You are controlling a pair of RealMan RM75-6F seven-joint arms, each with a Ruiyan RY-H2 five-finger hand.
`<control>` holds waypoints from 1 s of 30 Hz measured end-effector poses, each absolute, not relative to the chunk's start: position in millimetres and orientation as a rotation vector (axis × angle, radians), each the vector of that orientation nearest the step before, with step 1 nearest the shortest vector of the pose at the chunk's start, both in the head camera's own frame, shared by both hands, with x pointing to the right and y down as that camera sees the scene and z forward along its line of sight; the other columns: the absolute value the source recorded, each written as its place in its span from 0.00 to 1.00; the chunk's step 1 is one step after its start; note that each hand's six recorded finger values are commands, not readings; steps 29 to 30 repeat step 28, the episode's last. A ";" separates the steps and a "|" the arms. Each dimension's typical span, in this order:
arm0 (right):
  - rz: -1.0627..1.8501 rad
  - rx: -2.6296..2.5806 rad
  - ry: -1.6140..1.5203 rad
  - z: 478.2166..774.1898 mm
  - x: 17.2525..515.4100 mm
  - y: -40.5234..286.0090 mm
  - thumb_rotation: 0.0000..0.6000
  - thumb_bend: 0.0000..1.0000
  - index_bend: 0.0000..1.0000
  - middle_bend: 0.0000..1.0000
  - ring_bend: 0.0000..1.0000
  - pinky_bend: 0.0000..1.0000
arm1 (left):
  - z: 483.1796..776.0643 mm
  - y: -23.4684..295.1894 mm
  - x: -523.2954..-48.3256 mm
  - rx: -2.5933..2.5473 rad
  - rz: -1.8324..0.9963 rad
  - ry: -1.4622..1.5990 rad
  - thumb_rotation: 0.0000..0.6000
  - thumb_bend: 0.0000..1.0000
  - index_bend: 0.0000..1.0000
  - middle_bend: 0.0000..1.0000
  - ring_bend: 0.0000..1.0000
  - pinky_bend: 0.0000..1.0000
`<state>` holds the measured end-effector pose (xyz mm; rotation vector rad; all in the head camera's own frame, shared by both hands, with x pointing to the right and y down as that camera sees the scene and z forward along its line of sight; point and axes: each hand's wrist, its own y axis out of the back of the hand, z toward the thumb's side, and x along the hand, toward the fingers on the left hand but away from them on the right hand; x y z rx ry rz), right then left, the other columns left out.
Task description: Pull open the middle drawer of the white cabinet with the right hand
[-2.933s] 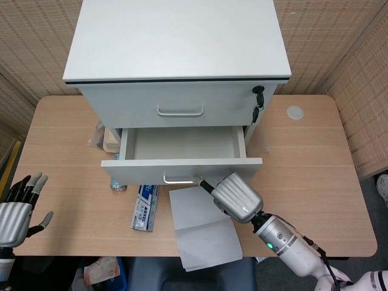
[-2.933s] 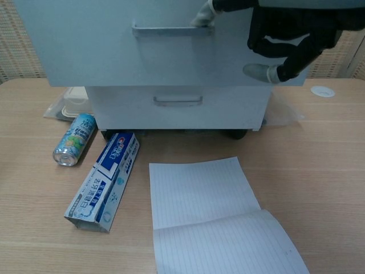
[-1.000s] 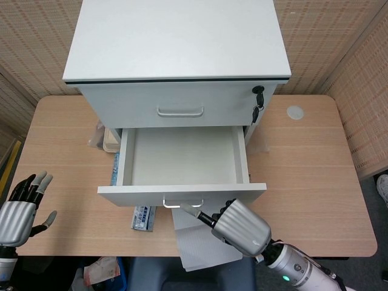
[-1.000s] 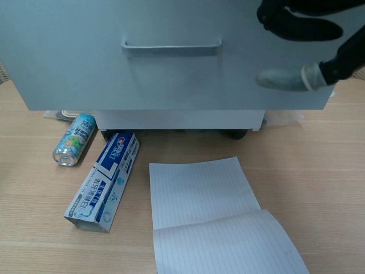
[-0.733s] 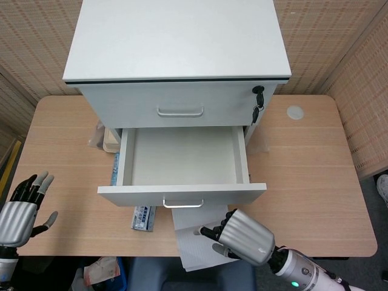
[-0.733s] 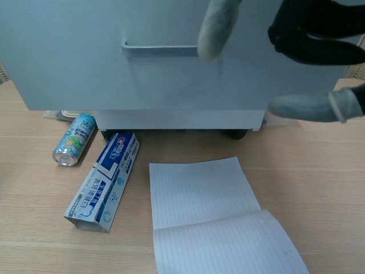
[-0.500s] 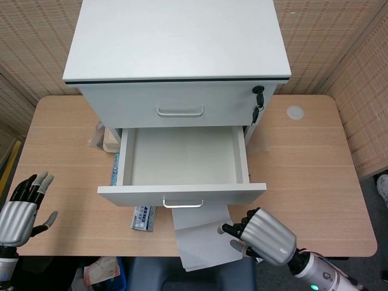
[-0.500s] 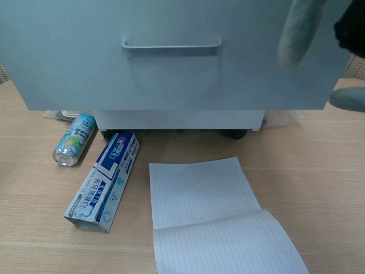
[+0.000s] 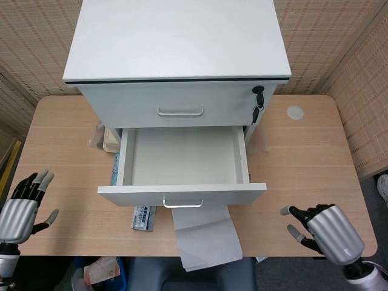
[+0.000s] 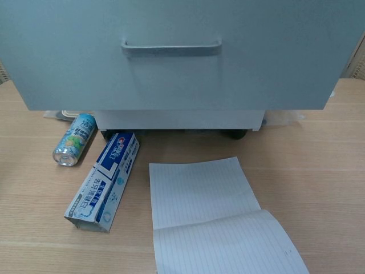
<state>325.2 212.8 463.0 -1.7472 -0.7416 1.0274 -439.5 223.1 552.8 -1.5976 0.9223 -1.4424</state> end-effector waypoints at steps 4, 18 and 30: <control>1.158 -1.680 -0.782 473.7 358.9 214.0 1.00 0.28 0.42 0.70 0.71 0.84 | 555.1 224.1 -438.6 -1.601 -1.446 0.932 1.00 0.29 0.00 0.00 0.03 0.11; 1.375 -1.626 -0.915 518.2 418.0 229.2 1.00 0.28 0.03 0.21 0.17 0.31 | 564.2 235.5 -445.4 -1.579 -1.457 0.968 1.00 0.29 0.00 0.00 0.03 0.11; 1.410 -1.660 -0.923 543.6 422.1 237.0 1.00 0.28 0.00 0.15 0.11 0.24 | 571.8 248.3 -443.1 -1.588 -1.446 0.969 1.00 0.29 0.00 0.00 0.03 0.11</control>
